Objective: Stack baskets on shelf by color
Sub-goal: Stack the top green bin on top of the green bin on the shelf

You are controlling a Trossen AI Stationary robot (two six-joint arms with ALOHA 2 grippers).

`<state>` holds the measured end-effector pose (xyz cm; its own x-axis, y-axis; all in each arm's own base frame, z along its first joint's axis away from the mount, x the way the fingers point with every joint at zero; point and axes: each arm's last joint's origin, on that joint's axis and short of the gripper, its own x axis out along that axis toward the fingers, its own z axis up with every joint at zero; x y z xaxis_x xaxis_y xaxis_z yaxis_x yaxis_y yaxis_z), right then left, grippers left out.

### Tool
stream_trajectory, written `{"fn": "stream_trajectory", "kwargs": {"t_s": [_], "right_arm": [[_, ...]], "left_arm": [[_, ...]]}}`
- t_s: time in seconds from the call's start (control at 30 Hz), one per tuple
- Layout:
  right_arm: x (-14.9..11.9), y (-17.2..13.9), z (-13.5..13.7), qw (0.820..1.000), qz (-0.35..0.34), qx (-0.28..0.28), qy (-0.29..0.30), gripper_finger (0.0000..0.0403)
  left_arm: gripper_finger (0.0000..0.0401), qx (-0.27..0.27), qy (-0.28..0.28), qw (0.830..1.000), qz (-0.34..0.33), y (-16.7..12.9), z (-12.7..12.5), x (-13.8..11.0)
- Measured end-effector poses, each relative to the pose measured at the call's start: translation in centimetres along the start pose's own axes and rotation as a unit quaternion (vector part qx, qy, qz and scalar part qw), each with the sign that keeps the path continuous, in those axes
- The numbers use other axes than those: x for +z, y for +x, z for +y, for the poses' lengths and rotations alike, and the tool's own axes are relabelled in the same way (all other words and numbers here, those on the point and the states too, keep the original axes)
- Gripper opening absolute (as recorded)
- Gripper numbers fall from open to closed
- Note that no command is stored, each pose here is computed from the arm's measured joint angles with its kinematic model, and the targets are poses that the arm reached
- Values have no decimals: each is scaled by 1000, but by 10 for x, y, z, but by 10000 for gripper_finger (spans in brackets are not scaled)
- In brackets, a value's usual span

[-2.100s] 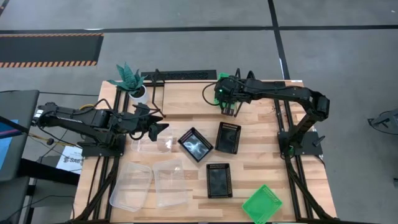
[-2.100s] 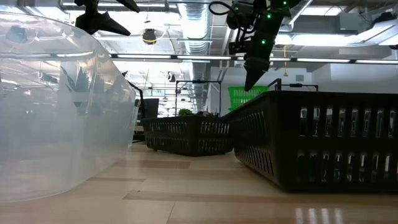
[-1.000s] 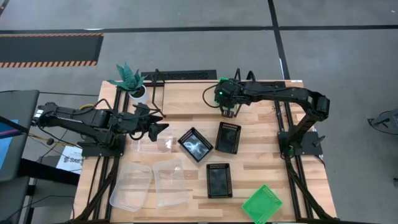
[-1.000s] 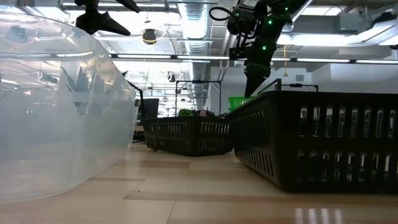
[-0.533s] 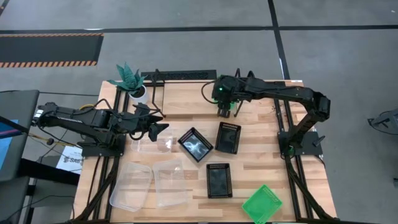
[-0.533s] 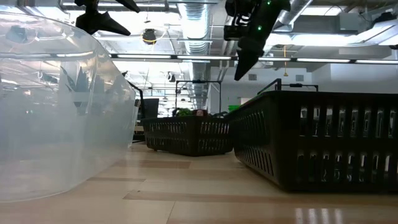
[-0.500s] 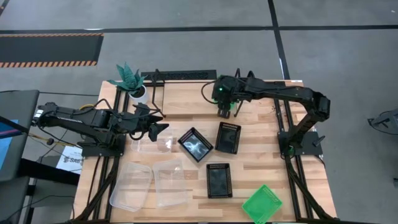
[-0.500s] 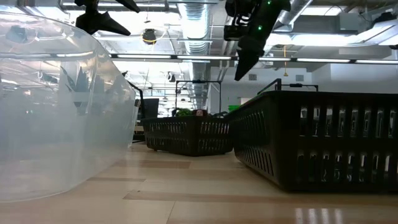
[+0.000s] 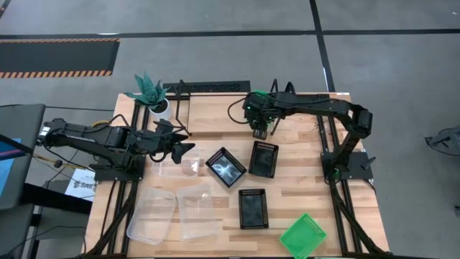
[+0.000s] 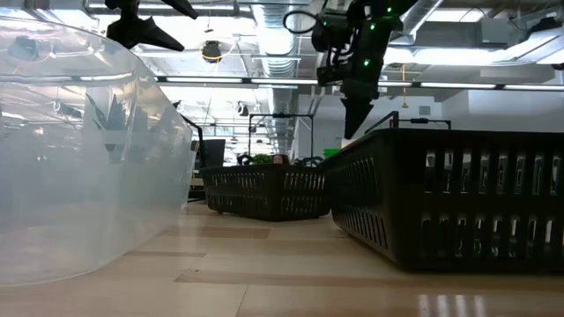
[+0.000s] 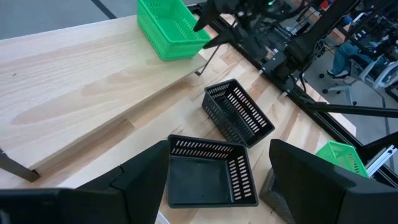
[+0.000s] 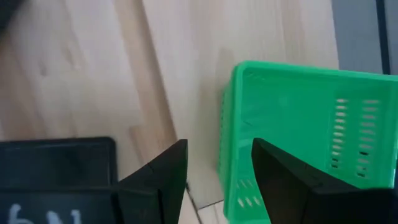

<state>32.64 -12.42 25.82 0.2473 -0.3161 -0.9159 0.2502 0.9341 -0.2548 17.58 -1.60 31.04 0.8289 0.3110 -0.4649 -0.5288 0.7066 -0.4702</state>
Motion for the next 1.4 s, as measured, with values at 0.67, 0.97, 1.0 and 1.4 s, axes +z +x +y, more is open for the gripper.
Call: {"fn": "stream_trajectory", "kwargs": {"t_s": [0.67, 0.97, 1.0, 1.4], "right_arm": [[1, 33, 9, 997, 54, 13, -44, 108], [0, 33, 9, 993, 63, -12, -100, 29], [0, 32, 10, 992, 63, -17, -107, 35], [-1, 33, 6, 990, 70, -19, -122, 47]], "left_arm": [[265, 7, 5, 1000, 9, 0, 2, -2], [265, 14, 6, 1000, 3, 0, 2, -1], [265, 14, 6, 1000, 3, 0, 2, -1], [265, 19, 6, 1000, 0, 0, 3, -1]]}}
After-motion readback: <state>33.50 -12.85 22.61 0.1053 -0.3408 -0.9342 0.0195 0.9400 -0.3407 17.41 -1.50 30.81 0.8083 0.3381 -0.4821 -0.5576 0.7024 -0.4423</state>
